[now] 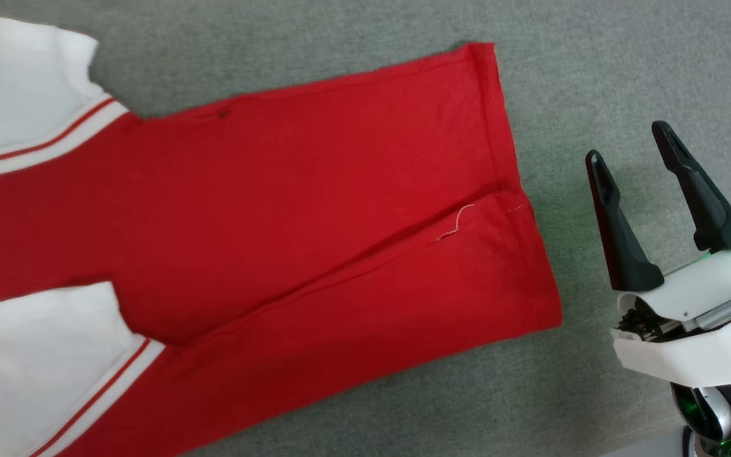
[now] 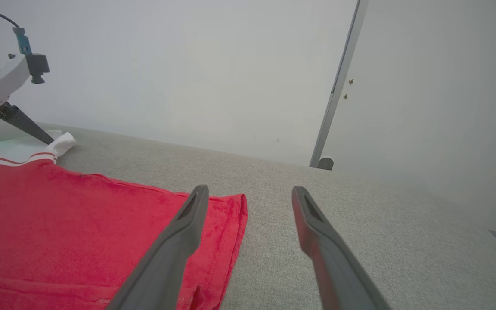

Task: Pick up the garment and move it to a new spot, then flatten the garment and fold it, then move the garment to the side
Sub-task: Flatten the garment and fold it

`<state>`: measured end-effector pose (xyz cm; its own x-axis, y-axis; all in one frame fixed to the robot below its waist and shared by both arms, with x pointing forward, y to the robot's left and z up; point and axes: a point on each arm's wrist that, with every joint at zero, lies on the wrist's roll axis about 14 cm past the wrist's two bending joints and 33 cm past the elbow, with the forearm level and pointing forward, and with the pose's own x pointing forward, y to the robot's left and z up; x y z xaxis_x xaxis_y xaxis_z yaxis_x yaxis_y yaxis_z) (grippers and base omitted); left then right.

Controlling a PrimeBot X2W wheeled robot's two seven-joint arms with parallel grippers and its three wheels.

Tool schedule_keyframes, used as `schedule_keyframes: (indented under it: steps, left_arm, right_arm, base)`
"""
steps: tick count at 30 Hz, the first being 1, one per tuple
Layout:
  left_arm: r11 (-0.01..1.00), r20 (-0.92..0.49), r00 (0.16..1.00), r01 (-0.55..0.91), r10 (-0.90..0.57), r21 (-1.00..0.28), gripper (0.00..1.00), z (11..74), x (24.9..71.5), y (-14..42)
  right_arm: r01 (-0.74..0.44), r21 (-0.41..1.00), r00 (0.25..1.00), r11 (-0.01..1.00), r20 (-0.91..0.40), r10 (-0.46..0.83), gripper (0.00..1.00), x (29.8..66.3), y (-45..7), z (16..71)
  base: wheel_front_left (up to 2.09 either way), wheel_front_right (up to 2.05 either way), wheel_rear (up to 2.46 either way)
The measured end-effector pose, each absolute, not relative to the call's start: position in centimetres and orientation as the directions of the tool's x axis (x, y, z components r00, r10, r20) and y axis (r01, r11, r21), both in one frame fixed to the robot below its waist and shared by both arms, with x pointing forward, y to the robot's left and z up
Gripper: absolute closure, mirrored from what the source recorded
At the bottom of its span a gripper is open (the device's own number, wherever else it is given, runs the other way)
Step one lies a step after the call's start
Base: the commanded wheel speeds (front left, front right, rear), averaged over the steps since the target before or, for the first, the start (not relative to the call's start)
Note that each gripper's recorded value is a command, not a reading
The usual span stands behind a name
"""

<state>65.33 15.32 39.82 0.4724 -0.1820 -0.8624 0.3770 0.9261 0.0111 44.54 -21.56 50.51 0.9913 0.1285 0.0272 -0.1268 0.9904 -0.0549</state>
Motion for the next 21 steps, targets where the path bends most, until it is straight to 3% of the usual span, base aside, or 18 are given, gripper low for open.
schedule_keyframes:
  steps: [6, 7, 9, 12, 21]
  left_arm:
    - [0.949, -0.911, 0.383, 0.313, -0.153, -0.028, 0.00, 38.2, 65.8, 15.4]
    - [0.954, -0.919, 0.363, 0.294, -0.158, -0.048, 0.14, 37.9, 65.8, 15.3]
    - [0.959, -0.929, 0.329, 0.273, -0.168, -0.077, 1.00, 37.7, 65.6, 15.0]
    - [0.960, -0.934, 0.308, 0.259, -0.182, -0.102, 1.00, 37.7, 65.2, 14.5]
    - [0.950, -0.905, 0.370, 0.298, -0.209, -0.097, 1.00, 38.8, 64.9, 13.7]
  right_arm:
    - [-0.118, -0.045, 0.993, 0.992, -0.003, 0.118, 0.00, 44.8, -22.0, 49.7]
    - [-0.117, -0.047, 0.993, 0.992, -0.008, 0.117, 0.00, 44.8, -22.0, 49.5]
    - [-0.112, -0.040, 0.994, 0.993, -0.020, 0.111, 0.00, 44.8, -22.2, 49.2]
    - [-0.107, -0.045, 0.994, 0.993, -0.026, 0.106, 0.00, 45.0, -22.6, 49.2]
    - [-0.127, -0.033, 0.991, 0.991, -0.055, 0.125, 0.00, 46.2, -22.7, 49.6]
  base:
    - [0.00, 0.00, 0.00]
    - [0.00, 0.00, 0.00]
    - [0.00, 0.00, 0.00]
    - [0.00, 0.00, 0.00]
    - [0.00, 0.00, 0.00]
